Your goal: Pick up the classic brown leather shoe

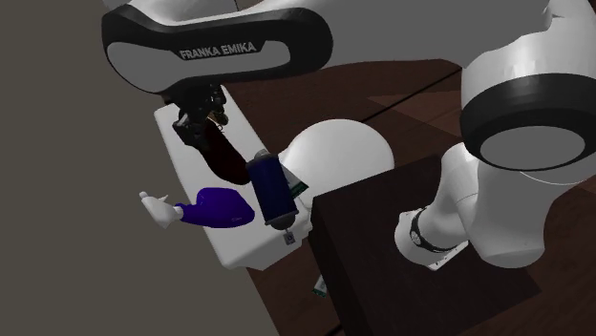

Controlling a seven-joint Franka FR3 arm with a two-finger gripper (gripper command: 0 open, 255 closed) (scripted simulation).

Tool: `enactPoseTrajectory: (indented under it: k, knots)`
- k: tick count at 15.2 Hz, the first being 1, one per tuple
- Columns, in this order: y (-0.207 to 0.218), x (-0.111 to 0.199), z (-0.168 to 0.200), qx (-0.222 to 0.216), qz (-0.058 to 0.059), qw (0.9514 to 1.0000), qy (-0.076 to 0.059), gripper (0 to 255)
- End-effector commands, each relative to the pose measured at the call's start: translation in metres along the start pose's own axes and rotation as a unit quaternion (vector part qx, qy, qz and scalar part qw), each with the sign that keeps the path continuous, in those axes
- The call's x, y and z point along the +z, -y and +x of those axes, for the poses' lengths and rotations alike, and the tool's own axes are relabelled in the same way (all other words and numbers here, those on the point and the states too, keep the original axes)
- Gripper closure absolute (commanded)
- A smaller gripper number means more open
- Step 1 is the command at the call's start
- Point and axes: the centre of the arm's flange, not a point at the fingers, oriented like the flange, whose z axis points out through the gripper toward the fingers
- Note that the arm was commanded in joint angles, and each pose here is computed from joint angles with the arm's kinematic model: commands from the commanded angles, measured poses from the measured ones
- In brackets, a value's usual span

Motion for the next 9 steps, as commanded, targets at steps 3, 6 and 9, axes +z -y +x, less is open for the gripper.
enactPoseTrajectory:
  k: [3,6,9]
  knots:
    - [0.0,-0.021,-0.003,0.0,0.0,1.0,0.0,255]
    - [0.001,-0.037,-0.005,0.0,0.0,1.0,0.0,255]
    - [0.001,-0.043,-0.005,0.0,0.0,1.0,0.0,255]
